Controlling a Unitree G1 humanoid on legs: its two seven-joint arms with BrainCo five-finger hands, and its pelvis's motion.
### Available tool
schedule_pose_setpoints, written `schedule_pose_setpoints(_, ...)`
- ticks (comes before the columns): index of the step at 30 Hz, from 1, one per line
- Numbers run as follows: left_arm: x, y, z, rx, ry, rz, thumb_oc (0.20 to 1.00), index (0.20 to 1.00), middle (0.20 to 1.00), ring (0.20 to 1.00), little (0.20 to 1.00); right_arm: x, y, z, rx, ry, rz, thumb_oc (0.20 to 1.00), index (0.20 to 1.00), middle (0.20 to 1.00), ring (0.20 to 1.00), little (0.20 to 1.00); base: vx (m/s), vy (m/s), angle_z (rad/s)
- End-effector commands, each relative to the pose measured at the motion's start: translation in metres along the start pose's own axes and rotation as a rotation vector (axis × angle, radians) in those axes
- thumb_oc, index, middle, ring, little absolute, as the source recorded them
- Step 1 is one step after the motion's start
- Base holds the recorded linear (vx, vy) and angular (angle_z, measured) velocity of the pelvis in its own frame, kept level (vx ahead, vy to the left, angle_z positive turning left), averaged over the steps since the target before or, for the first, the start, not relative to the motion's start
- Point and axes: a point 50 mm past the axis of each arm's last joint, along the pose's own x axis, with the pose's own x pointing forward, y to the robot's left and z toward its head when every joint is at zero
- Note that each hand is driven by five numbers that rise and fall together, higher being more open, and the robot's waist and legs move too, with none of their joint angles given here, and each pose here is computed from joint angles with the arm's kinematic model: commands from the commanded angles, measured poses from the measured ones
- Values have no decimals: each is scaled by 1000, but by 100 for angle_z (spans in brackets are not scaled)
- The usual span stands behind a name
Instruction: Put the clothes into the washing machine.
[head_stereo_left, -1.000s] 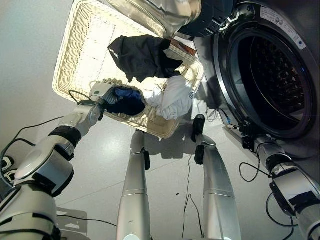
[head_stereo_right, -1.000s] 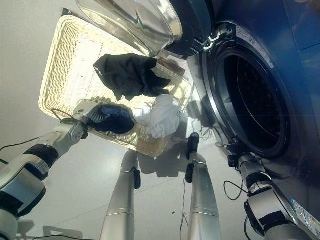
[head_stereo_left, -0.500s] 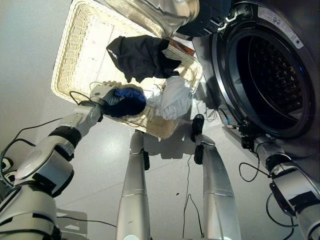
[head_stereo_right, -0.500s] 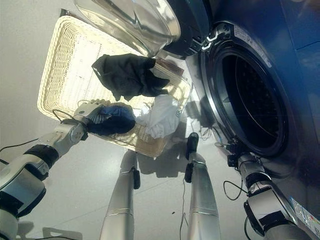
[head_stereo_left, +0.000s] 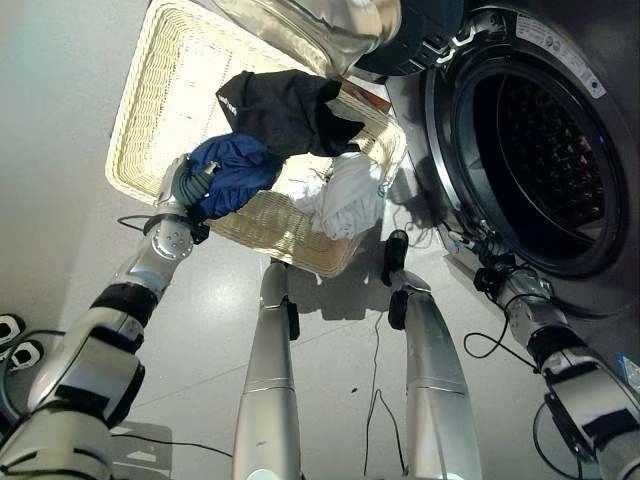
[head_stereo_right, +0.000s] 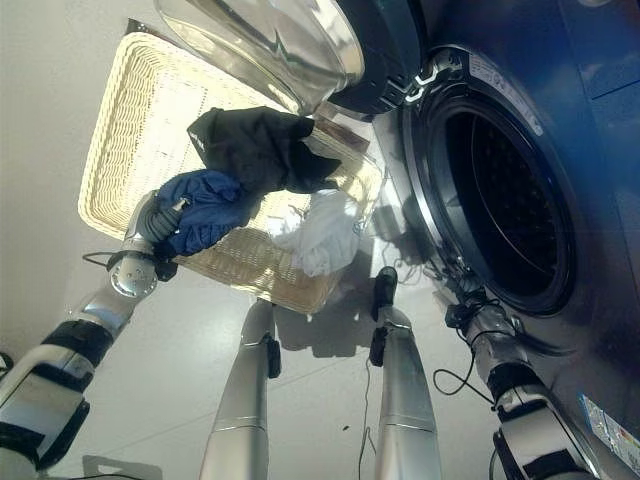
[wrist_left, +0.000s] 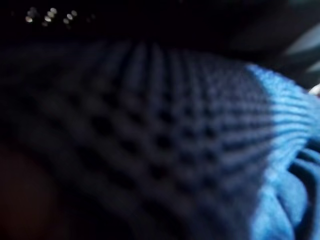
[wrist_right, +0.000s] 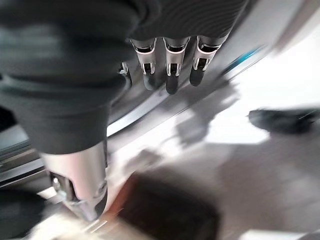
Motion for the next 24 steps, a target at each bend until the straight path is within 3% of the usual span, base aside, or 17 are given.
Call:
schedule_pose_setpoints(1,13,16,39,-147,-214,144,200,200,200,200,200,-2,20,22,125,-167,33,1000,1000,1000,1000,1000,0,0,0)
schedule_pose_setpoints(8,4,12,63,-270,-355,150,200,200,200,200,200,-11,44,41,195,-282,137,1000,1000,1000,1000,1000,0,0,0)
schedule_pose_setpoints(24,-23,-4,144,-357,-762,-66,200,200,200,200,200,-42,88,88,384,-533,403,1000,1000,1000,1000,1000,1,-1,0)
